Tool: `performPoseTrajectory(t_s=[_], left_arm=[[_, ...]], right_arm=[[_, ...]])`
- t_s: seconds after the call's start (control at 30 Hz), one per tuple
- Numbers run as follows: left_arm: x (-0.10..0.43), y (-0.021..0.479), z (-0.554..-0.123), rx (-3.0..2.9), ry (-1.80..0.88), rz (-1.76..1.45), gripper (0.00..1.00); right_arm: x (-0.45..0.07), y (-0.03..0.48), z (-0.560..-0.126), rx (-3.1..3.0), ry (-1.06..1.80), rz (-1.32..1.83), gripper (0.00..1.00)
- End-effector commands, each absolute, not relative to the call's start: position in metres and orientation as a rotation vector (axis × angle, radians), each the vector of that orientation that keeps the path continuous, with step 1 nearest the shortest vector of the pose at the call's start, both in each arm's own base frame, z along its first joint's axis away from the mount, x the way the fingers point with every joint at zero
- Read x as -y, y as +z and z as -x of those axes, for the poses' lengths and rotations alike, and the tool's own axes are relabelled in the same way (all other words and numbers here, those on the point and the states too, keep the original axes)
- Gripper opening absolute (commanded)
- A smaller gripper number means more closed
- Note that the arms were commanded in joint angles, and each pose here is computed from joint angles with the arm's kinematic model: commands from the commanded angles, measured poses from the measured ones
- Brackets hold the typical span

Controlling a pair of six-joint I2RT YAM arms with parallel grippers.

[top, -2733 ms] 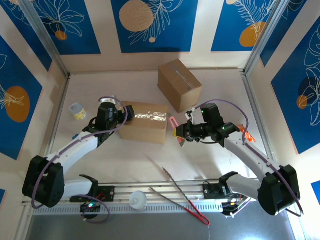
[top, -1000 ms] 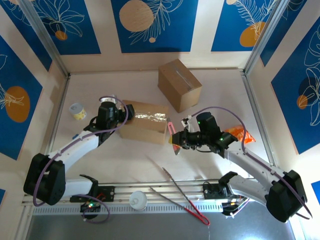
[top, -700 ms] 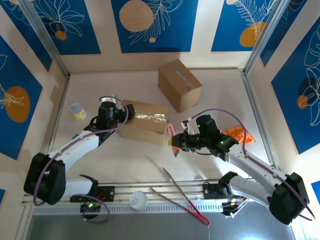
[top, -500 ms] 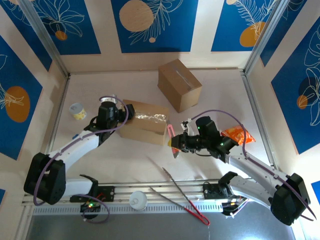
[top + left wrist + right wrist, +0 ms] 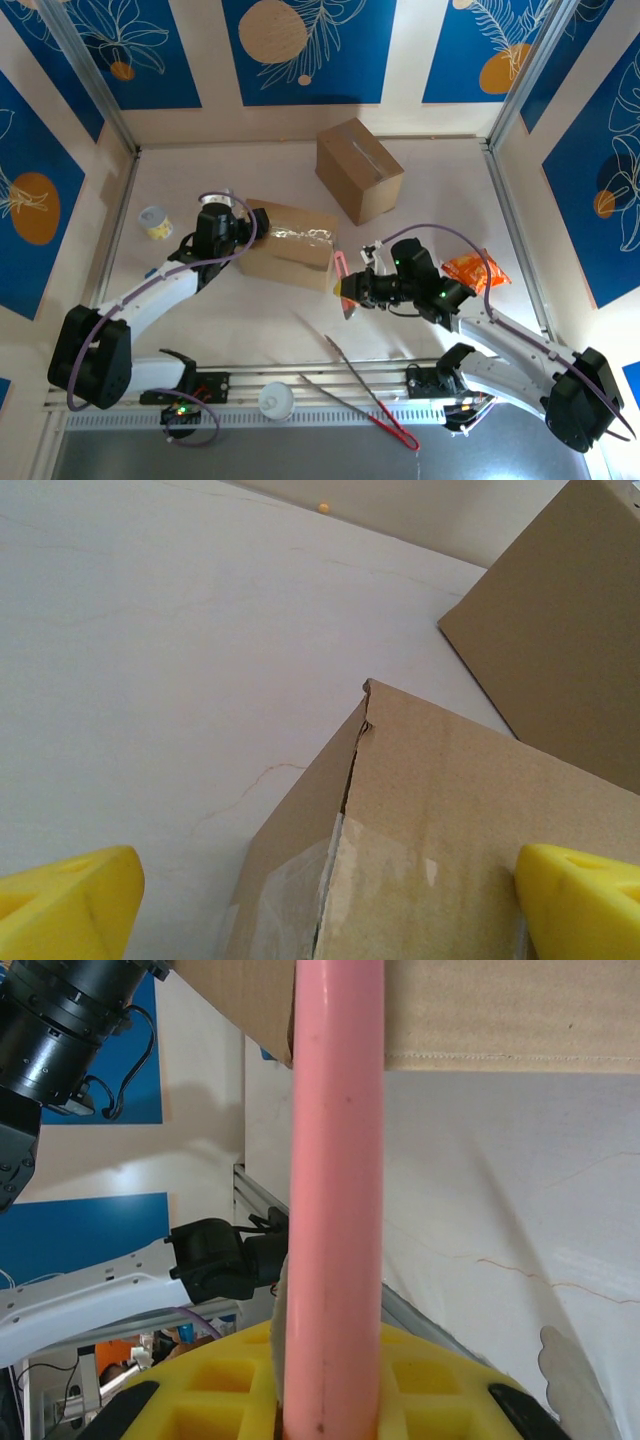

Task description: Unpack the express box

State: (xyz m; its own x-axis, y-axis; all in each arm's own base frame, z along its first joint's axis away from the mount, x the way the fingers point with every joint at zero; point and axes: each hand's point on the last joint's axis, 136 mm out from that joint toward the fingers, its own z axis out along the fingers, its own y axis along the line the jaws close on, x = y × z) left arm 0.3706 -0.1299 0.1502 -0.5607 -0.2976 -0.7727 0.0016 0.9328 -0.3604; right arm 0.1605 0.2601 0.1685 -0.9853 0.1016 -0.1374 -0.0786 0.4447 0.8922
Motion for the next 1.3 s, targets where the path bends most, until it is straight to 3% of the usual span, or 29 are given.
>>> performPoseTrajectory(t_s=[0.0,0.57,1.27], left_arm=[[0.097,0.036,-0.304,-2.557,-0.129,0.201,0.95],[0.098,0.035,-0.305,-2.554,-0.138,0.205,0.95],[0.100,0.034,-0.305,-2.555,-0.145,0.208,0.95]], right_arm=[[-0.267,0.170,-0.139,-2.542,1.690,0.055,0.00],[-0.260,0.177,-0.134,-2.503,1.864,0.063,0.00],[-0.261,0.182,-0.122,-2.492,1.883,0.066,0.00]])
